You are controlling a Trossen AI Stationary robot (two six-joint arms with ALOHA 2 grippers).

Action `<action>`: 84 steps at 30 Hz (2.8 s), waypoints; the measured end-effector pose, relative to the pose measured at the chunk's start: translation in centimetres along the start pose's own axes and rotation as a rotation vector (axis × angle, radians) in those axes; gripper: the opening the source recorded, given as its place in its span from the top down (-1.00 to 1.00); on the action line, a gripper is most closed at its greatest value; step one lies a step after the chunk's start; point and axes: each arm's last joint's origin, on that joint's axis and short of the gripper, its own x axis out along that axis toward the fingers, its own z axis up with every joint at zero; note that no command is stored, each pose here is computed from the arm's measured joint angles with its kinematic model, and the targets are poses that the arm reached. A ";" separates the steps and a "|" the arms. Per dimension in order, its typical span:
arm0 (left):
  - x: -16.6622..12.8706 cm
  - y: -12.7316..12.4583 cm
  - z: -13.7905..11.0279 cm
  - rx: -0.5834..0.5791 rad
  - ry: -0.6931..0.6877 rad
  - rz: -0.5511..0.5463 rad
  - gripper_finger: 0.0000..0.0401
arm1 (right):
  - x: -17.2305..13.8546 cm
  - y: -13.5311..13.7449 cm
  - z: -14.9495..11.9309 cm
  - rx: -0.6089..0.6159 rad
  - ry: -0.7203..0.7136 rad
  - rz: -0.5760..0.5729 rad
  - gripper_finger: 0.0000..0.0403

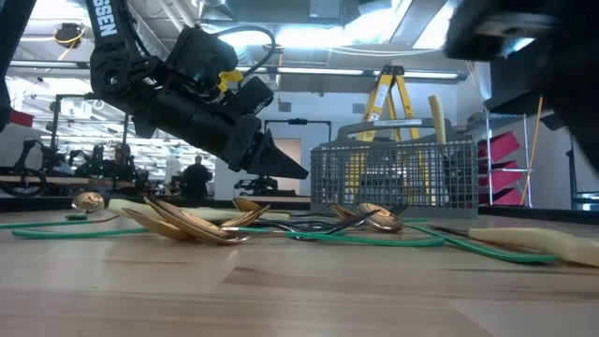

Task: Sort silverware
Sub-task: Put the yellow knife into the gray organizer

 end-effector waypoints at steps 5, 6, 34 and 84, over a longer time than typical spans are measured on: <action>0.0 0.0 -0.1 0.001 0.006 -0.001 0.76 | 0.3 -0.5 -0.4 0.006 -0.007 -0.008 0.47; 0.0 0.0 -0.1 0.002 0.010 -0.001 0.76 | 0.5 -0.5 -0.3 0.003 -0.009 0.000 0.47; 0.0 0.0 -0.2 0.009 0.022 -0.001 0.76 | 2.2 -0.7 -0.6 0.000 -0.003 0.065 0.57; 0.0 0.0 -0.2 0.004 0.020 -0.001 0.76 | -25.3 7.6 -16.7 0.849 -0.142 -0.771 0.67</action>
